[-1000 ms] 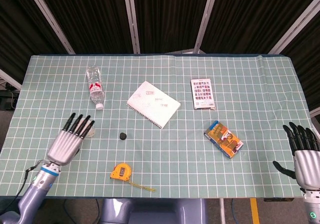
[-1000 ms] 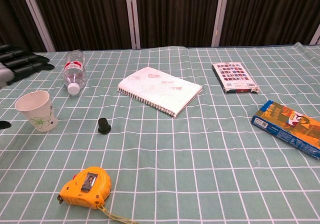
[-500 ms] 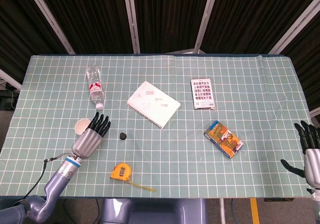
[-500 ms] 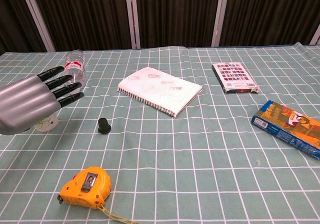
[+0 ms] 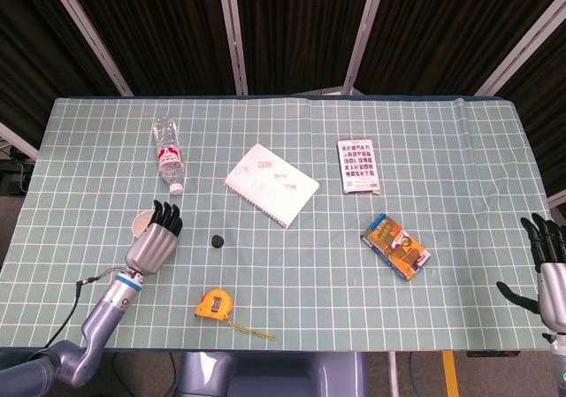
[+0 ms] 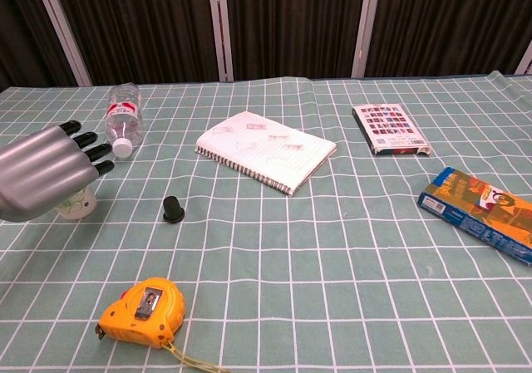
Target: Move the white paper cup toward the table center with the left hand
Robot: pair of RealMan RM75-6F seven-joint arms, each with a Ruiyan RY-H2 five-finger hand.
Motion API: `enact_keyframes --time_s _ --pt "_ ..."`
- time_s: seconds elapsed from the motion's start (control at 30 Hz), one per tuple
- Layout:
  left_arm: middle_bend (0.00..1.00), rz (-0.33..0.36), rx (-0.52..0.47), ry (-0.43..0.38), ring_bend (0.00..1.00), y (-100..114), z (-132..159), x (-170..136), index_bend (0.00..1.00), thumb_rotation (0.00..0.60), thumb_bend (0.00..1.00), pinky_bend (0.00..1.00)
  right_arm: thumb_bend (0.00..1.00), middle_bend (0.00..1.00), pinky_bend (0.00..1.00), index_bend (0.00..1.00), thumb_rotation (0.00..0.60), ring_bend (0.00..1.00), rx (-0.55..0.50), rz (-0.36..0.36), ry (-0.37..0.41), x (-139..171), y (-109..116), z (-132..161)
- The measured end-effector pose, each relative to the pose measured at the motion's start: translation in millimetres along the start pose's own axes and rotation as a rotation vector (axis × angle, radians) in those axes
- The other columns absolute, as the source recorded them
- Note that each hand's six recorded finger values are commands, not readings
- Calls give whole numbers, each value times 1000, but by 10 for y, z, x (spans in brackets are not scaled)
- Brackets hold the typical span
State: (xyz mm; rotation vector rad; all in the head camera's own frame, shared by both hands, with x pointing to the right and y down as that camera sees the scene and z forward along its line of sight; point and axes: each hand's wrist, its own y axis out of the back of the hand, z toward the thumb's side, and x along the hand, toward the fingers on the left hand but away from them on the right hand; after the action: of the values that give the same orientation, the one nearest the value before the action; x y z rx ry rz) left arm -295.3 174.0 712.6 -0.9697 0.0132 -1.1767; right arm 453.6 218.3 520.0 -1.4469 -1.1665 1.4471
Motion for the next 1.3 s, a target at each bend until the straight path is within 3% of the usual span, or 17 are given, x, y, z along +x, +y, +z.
enact_keyframes --time_s 0.07,0.23,0.43,0.53,0.73,0.87,0.97,1.1,1.13,1.2,1.27,1.3 --pt "364 4 -8 6 365 -20 -17 4 482 600 0 391 0 0 0 0 600 0 1 0 -1 -1 -1 -2" --pt "385 1 -61 37 396 -43 -103 -6 504 600 0 417 0 0 0 0 600 0 2 3 0 1 -13 4" --pt "399 -2 -230 92 408 -28 -314 -53 513 600 0 431 0 0 0 0 600 0 2 3 1 4 -15 11" --pt "393 -8 -398 120 404 -24 -434 -76 508 600 0 431 0 0 0 0 600 0 2 6 5 7 -23 26" --pt "389 -49 -866 132 401 -113 -580 -106 508 600 0 431 0 0 0 0 600 0 5 9 13 11 -32 54" --pt "385 -126 -1225 108 398 -235 -568 -111 508 600 0 431 0 0 0 0 600 0 10 14 16 8 -49 70" --pt "385 -188 -1430 93 398 -326 -523 -110 508 600 0 431 0 0 0 0 600 0 13 18 15 3 -65 73" --pt "375 -258 -1574 80 389 -460 -466 -102 501 600 0 430 0 0 0 0 600 0 15 21 10 -2 -74 67" --pt "339 -269 -1582 78 358 -494 -461 -100 470 600 0 419 0 0 0 0 600 0 15 20 9 -3 -73 65" --pt "188 -284 -1567 65 207 -553 -445 -96 300 600 0 331 0 0 0 0 600 0 15 20 6 -5 -71 56" --pt "21 -297 -1518 35 25 -570 -416 -104 52 600 0 109 0 0 0 0 600 0 16 20 2 -7 -72 46" --pt "1 -299 -1492 20 3 -568 -403 -108 13 600 0 53 0 0 0 0 600 0 17 20 2 -7 -73 44"
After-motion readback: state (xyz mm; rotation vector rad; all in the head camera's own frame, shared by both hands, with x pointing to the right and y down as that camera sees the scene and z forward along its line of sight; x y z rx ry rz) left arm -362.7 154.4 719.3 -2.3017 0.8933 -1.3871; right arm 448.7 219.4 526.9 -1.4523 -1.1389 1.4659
